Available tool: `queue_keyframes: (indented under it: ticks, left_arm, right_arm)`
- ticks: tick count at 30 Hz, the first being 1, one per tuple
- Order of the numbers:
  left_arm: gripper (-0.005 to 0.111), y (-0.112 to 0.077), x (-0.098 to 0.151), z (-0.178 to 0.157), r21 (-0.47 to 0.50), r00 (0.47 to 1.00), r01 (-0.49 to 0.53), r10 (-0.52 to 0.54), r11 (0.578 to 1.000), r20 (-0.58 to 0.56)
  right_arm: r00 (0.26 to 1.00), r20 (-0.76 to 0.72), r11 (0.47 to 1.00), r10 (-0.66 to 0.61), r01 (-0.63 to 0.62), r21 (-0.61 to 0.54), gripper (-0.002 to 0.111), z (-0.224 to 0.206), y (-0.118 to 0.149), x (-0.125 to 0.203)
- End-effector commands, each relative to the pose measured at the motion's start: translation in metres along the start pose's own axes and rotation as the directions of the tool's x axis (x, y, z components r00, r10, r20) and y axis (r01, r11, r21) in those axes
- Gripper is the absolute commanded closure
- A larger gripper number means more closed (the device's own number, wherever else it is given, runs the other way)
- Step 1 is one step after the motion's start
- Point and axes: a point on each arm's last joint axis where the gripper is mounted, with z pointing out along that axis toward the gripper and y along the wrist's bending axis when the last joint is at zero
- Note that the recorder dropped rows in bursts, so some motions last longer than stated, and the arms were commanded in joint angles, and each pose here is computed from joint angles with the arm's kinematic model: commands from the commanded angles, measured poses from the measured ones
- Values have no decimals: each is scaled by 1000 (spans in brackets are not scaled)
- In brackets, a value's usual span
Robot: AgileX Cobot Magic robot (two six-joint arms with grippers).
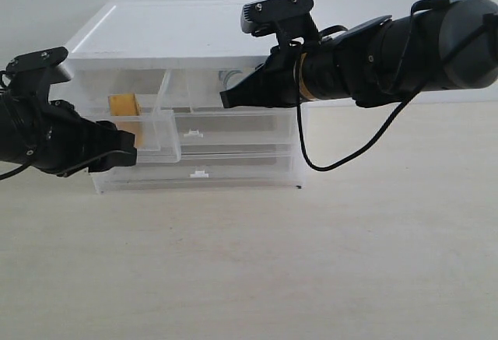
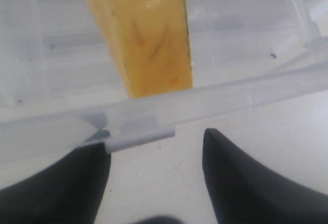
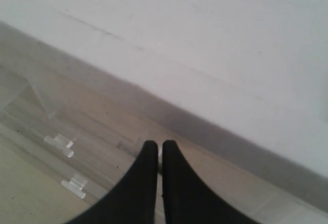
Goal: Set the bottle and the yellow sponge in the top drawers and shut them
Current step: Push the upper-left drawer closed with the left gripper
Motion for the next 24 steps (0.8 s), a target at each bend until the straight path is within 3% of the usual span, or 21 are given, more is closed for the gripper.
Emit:
queue_keyframes:
  ticks: [1,6,16,24]
  left_arm:
    - [56,4,-18,-3,-63,993,-6,14,998,117]
    - [56,8,-23,-5,-112,984,-11,30,994,174]
    - [56,2,-44,-12,-95,973,-37,58,995,224]
    - [56,4,-47,-9,-109,970,-33,59,994,236]
  right_arm:
    - [1000,6,999,-11,11,-35,108,0,3,-3]
    - [1000,6,999,-11,11,-35,108,0,3,-3]
    - [1000,5,999,-9,10,-37,108,0,3,-3]
    - [1000,5,999,-9,10,-37,108,0,3,-3]
